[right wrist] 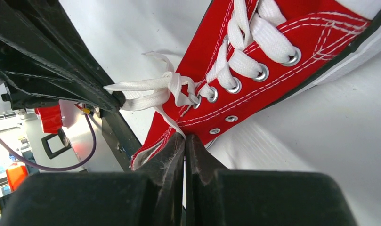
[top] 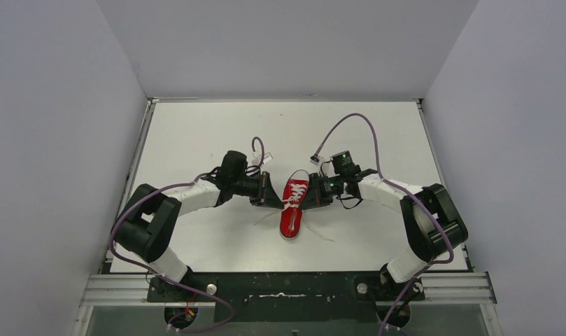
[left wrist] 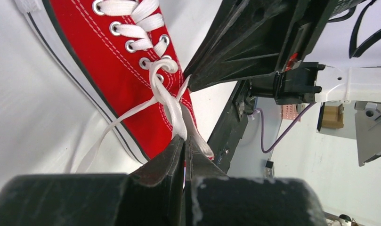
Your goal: Tie the shoes
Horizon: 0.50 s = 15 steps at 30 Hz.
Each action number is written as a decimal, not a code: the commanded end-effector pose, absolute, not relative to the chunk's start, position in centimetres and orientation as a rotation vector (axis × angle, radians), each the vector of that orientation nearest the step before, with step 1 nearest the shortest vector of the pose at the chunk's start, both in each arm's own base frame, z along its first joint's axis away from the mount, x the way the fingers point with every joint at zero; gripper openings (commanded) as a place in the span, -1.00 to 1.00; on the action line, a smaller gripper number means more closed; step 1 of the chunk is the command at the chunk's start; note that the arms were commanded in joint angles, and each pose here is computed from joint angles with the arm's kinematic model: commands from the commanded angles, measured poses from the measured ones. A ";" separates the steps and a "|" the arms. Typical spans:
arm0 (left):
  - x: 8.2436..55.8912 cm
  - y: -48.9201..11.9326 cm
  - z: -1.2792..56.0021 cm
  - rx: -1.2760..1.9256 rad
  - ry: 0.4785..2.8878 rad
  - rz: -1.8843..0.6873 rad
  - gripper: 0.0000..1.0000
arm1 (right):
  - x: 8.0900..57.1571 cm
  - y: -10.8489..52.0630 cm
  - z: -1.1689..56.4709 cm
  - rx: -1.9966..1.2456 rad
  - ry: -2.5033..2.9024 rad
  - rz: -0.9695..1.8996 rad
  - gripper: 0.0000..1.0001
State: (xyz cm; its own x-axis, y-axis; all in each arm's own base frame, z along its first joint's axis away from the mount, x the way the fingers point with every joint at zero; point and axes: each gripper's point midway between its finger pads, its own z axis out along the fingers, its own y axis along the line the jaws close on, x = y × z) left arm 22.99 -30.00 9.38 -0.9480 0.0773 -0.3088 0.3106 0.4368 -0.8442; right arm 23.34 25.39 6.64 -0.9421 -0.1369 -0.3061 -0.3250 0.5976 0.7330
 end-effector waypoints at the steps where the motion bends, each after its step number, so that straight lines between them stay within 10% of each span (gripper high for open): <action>1: 22.9 -29.8 8.8 0.381 2.488 -1.486 -1.00 | 24.5 26.2 8.9 -0.397 2.506 1.285 -1.00; 5: 22.8 -28.8 8.4 0.428 2.556 -1.431 -0.87 | 24.1 26.4 9.1 -0.425 2.513 1.288 -1.00; 10: 24.5 -28.1 9.9 0.484 2.534 -1.389 -0.07 | 23.7 26.4 8.6 -0.449 2.539 1.272 -1.00; 15: 26.7 -29.4 11.1 0.572 2.475 -1.421 0.25 | 23.5 26.4 8.7 -0.457 2.542 1.274 -1.00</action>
State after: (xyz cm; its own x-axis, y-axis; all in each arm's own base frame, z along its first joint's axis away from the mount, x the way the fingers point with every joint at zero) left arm 25.07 -28.34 9.42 -0.9342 0.1648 -0.3165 0.3551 0.5170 -0.7788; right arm 22.72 25.67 6.67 -0.9464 -0.1459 -0.2881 -0.3164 0.5981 0.7363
